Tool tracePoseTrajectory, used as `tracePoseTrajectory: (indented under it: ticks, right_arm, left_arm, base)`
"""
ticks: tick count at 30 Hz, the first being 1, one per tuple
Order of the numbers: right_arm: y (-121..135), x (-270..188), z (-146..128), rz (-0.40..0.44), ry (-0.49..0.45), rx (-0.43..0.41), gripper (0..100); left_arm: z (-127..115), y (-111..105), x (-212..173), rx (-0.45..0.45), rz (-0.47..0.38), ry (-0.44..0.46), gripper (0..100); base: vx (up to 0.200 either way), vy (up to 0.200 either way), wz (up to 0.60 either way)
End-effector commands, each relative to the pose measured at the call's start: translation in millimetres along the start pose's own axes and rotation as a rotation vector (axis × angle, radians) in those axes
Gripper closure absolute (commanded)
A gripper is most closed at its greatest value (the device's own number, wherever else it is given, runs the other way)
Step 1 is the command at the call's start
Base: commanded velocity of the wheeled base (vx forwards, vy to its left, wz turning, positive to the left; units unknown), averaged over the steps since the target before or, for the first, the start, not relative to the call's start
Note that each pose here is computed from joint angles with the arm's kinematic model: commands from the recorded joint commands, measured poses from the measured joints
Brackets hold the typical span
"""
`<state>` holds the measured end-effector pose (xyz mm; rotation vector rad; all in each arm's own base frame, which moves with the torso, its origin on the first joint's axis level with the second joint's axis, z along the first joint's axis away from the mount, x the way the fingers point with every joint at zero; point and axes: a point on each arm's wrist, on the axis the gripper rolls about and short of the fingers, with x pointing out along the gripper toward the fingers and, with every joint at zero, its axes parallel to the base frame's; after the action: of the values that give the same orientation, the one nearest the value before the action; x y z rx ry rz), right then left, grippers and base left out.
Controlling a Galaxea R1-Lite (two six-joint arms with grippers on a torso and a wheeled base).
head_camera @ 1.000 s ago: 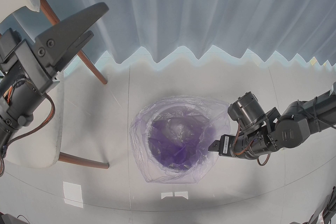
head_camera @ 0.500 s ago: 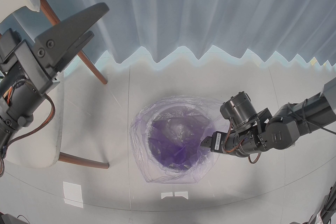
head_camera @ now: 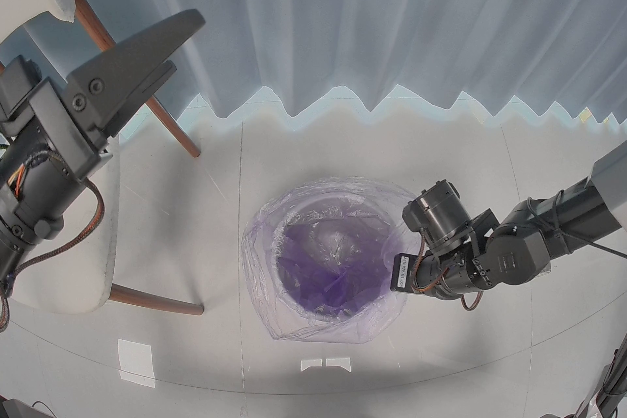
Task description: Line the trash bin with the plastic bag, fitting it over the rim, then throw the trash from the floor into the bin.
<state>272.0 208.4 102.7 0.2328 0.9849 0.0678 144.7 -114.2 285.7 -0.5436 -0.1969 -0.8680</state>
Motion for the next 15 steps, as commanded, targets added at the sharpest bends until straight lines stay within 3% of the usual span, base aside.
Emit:
tracePoseTrajectory:
  ticks: [1, 15]
  right_arm:
    - [-19, -12, -2, -0.023, 0.0, 0.024, 100]
    - [-53, 12, -22, -0.053, 0.013, 0.078, 100]
  left_arm:
    - [-2, 1, 0, 0.002, 0.004, 0.008, 0]
    - [-3, 4, 1, 0.06, 0.017, 0.013, 0]
  base:
    - [0.0, 0.0, 0.0]
    - [0.0, 0.0, 0.0]
